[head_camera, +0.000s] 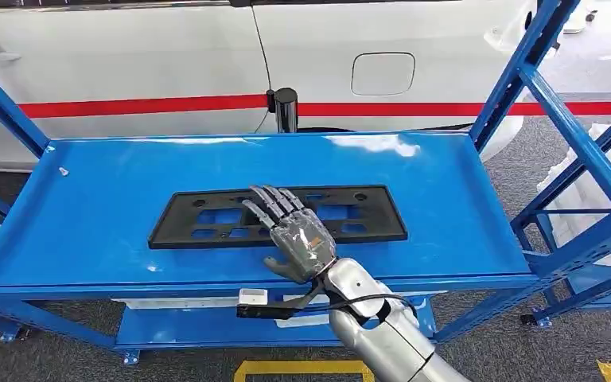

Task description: Take the parts from the cabinet and place them on the table.

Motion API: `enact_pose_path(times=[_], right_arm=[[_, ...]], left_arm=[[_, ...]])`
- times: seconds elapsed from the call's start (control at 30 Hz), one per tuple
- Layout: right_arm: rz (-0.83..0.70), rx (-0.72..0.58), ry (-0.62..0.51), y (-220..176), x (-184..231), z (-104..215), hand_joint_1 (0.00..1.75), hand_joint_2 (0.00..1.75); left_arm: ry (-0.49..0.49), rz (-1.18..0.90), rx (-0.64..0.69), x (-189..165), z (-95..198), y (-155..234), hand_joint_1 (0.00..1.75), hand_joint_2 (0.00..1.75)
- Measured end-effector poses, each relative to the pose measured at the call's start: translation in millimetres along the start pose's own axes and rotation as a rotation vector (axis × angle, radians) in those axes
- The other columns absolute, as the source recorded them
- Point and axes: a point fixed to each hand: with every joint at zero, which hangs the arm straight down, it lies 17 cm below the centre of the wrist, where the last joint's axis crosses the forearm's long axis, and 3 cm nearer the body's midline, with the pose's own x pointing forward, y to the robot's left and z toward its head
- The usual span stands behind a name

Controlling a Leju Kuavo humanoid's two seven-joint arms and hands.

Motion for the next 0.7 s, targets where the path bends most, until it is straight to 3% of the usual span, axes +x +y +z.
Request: enact_pose_path(times=[0.37,0.7], right_arm=[[0.066,0.033,0.027,11,-8,0,0.0,1.75],[0.113,0.072,0.078,28,-37,-20,0.0,1.75]], left_arm=[[-0.002,-0.004,-0.006,1,0,-3,0.0,1.75],[-0.005,0.011,-0.008,4,1,-7,0.0,1.75]])
